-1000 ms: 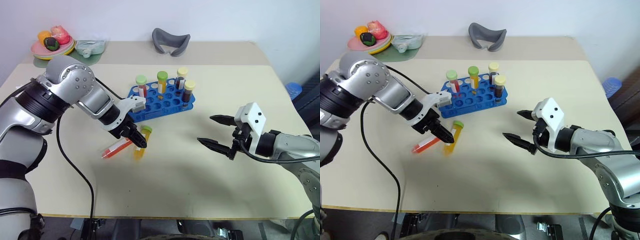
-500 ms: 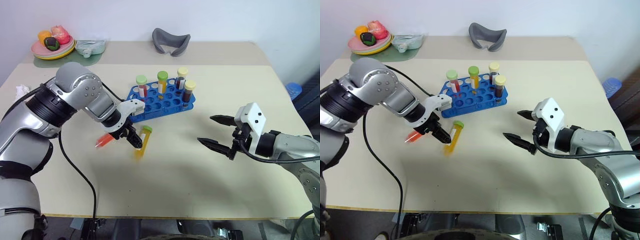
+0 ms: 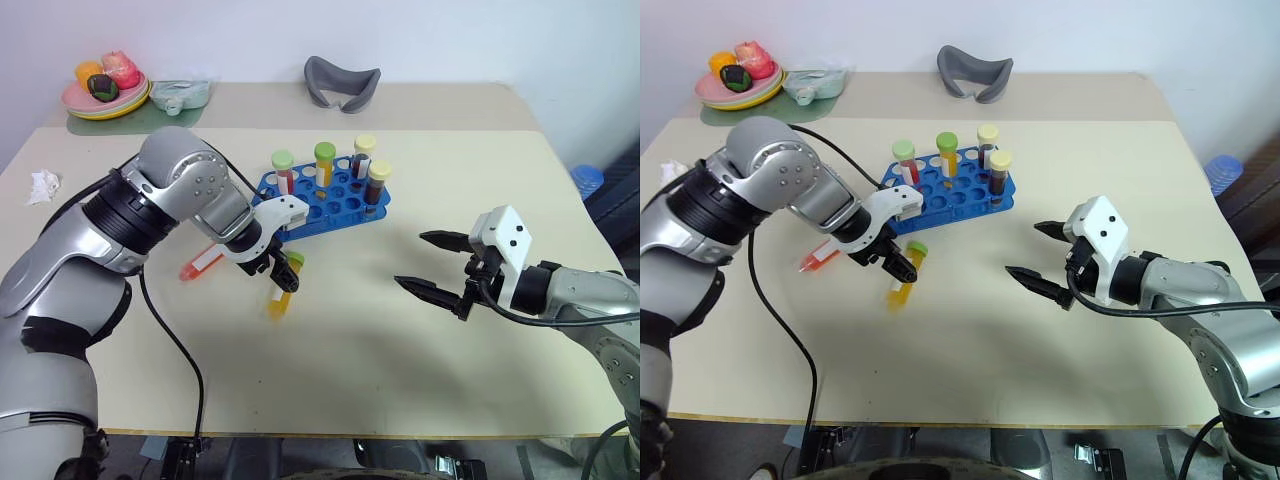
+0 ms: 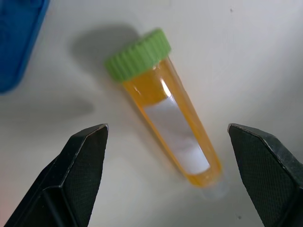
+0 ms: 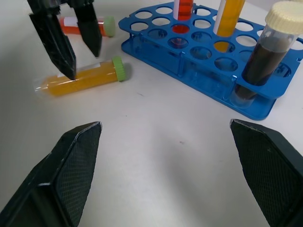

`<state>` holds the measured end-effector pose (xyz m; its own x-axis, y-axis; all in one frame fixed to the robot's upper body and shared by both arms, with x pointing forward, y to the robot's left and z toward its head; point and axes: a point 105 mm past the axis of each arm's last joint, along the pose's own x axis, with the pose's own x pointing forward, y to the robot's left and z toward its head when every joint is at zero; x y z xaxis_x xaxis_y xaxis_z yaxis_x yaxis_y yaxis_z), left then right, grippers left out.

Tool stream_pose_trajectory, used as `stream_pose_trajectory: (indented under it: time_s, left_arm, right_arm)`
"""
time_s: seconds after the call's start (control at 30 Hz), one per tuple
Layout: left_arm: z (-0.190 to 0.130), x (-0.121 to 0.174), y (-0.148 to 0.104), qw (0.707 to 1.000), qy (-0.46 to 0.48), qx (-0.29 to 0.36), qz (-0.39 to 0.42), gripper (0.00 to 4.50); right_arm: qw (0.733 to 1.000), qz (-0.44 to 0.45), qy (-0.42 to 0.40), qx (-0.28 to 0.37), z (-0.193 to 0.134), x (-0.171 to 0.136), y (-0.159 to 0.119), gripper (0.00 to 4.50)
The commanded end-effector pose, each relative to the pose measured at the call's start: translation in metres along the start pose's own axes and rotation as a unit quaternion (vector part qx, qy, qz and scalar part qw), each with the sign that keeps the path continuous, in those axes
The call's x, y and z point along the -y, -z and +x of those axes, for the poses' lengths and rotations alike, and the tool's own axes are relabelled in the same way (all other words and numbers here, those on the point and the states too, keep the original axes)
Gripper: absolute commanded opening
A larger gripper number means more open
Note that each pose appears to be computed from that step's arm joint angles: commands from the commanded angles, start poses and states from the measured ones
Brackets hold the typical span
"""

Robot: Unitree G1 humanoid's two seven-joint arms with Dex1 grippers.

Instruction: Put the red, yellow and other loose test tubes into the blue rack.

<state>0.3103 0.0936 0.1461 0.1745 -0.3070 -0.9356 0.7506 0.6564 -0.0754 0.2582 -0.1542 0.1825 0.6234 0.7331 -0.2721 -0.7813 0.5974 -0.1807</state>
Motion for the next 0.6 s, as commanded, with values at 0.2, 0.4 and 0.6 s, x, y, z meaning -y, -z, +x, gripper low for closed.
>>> stream_pose_trajectory:
  time_s: [0.2, 0.4, 0.6]
  left_arm:
    - [0.0037, -0.0006, -0.0010, 0.999, -0.027, 0.002, 0.023, 4.15]
    - [0.0083, -0.0029, -0.0011, 0.998, -0.044, 0.001, 0.033, 4.15]
    - [0.0084, -0.0032, -0.0013, 0.998, -0.043, 0.004, 0.036, 3.59]
  right_arm:
    - [1.000, -0.018, 0.013, 0.008, -0.0095, -0.0008, -0.0116, 4.43]
    - [1.000, -0.017, 0.020, 0.008, -0.0118, -0.0013, -0.0117, 4.43]
    - [1.000, -0.018, 0.024, 0.010, -0.0124, -0.0006, -0.0125, 4.50]
